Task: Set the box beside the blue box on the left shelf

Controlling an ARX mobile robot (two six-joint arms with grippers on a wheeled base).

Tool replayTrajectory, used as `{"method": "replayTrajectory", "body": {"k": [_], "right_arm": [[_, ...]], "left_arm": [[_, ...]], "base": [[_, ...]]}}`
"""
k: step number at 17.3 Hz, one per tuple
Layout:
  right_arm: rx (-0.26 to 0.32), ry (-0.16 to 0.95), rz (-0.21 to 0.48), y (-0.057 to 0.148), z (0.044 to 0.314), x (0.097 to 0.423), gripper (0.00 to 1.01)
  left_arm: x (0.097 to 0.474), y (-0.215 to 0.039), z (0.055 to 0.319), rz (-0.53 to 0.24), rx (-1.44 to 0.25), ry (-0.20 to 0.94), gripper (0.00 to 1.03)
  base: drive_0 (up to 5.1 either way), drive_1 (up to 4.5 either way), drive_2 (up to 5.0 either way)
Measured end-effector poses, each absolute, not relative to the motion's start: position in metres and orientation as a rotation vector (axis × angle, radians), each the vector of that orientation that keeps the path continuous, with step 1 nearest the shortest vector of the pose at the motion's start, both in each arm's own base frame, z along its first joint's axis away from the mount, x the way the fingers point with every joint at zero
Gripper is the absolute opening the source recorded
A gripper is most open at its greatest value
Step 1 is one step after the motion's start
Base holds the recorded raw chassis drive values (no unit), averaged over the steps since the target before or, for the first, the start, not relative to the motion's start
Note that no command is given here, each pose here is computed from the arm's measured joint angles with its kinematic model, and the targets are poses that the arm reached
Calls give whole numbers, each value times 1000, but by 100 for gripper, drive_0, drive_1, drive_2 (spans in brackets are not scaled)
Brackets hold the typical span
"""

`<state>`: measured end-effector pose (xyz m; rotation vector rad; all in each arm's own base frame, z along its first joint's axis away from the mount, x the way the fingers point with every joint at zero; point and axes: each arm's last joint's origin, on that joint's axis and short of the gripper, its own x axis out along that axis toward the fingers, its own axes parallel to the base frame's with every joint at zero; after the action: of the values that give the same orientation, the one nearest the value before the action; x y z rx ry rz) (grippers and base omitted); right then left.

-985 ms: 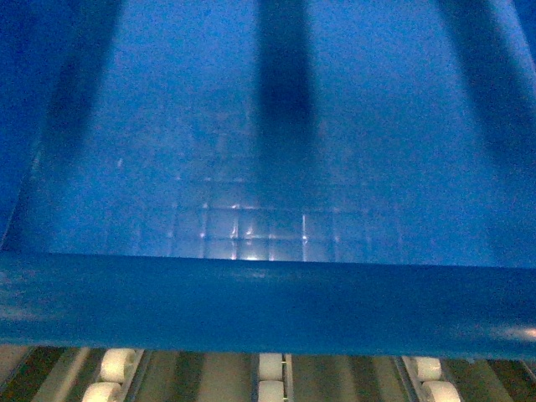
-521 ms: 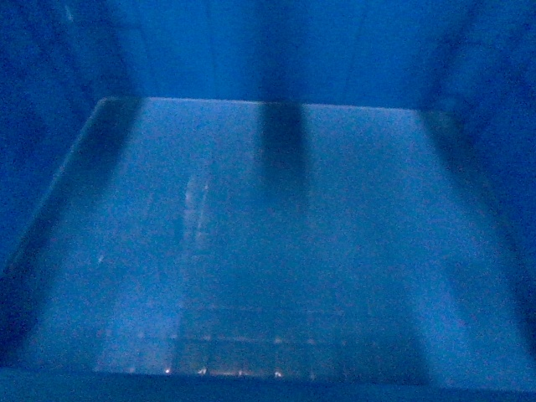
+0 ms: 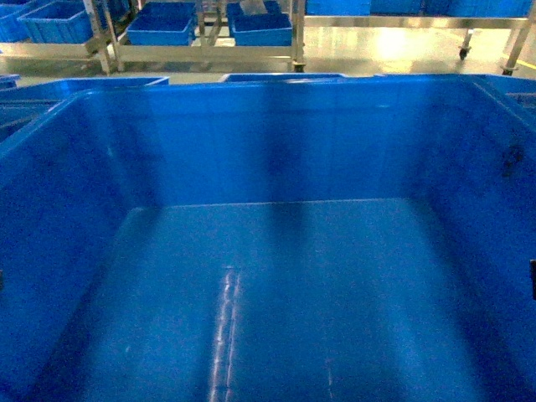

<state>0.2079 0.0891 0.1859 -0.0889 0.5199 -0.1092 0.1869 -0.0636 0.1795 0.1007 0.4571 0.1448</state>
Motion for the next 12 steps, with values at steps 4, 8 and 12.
{"method": "replayTrajectory", "body": {"k": [4,8,12], "right_arm": [[-51,531,-96,91,184,209,36],[26,388,-33,98,198,205,69],[49,263,6,103,220,201,98]], "left_arm": [[190,-64,178,135,106,451,11],[189,-67,192,166,51,268,40],[182,-72,243,115,-54,31,80]], "base": [[0,0,0],[0,0,0],[0,0,0]]}}
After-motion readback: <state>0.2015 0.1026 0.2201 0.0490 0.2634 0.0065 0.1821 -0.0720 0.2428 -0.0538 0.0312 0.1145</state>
